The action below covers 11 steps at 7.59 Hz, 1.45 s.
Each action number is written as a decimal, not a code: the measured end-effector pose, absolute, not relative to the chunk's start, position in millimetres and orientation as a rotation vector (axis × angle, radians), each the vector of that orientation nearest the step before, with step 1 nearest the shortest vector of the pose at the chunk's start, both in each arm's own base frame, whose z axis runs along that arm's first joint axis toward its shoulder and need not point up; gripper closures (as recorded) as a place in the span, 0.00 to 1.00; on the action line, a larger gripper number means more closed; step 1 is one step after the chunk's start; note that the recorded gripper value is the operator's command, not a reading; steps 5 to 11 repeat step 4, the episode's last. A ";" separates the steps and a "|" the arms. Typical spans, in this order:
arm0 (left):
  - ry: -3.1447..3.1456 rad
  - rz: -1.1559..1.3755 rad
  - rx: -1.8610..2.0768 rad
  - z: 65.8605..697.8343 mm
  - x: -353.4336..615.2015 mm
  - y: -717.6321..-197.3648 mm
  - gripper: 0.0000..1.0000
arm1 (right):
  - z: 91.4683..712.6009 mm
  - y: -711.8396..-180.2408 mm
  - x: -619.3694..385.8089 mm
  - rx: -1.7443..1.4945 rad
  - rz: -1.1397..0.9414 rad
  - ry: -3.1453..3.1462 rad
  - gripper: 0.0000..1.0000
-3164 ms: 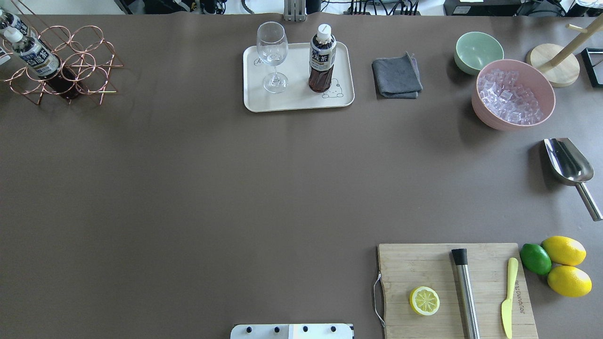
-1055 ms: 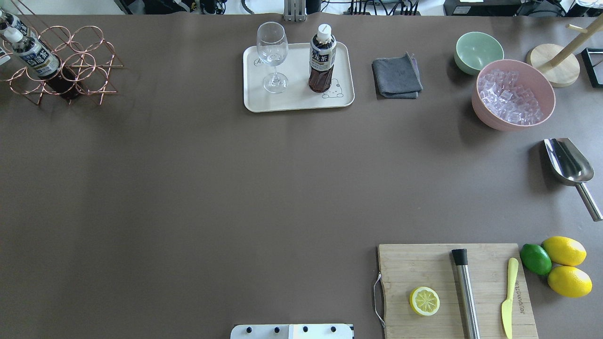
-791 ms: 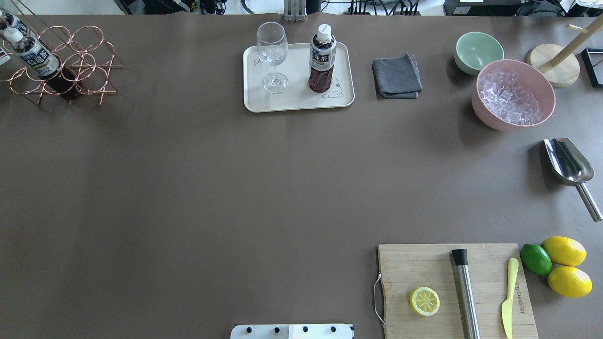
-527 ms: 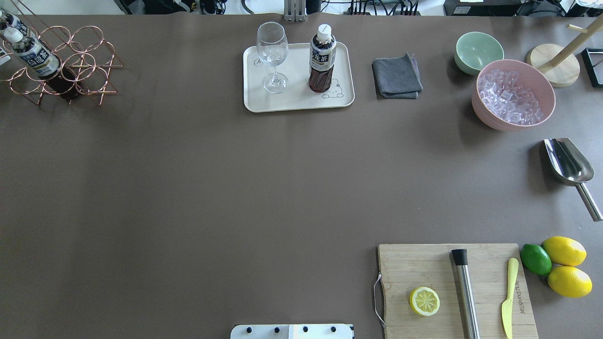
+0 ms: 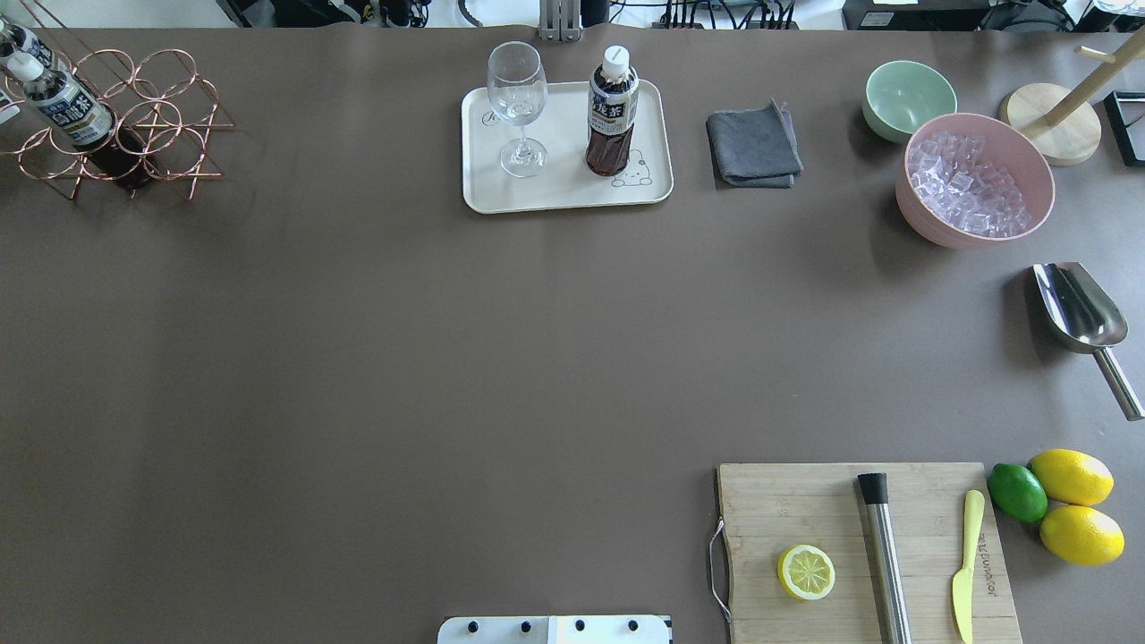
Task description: Take tea from basket to plate
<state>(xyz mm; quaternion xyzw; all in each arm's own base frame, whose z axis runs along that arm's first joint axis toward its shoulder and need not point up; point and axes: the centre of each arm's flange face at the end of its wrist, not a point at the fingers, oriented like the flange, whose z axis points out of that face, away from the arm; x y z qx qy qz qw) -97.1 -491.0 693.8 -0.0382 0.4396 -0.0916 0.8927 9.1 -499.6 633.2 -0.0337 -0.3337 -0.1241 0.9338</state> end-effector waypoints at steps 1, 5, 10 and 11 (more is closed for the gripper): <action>0.913 -0.187 -0.075 691.1 -96.8 -495.0 0.02 | 628.7 -500.0 9.6 -0.059 -0.256 -0.683 0.00; 0.911 -0.165 -0.076 687.3 -87.6 -501.7 0.02 | 620.2 -500.7 10.3 -0.039 -0.268 -0.672 0.00; 0.911 -0.165 -0.076 687.3 -87.6 -501.7 0.02 | 620.2 -500.7 10.3 -0.039 -0.268 -0.672 0.00; 0.911 -0.165 -0.076 687.3 -87.6 -501.7 0.02 | 620.2 -500.7 10.3 -0.039 -0.268 -0.672 0.00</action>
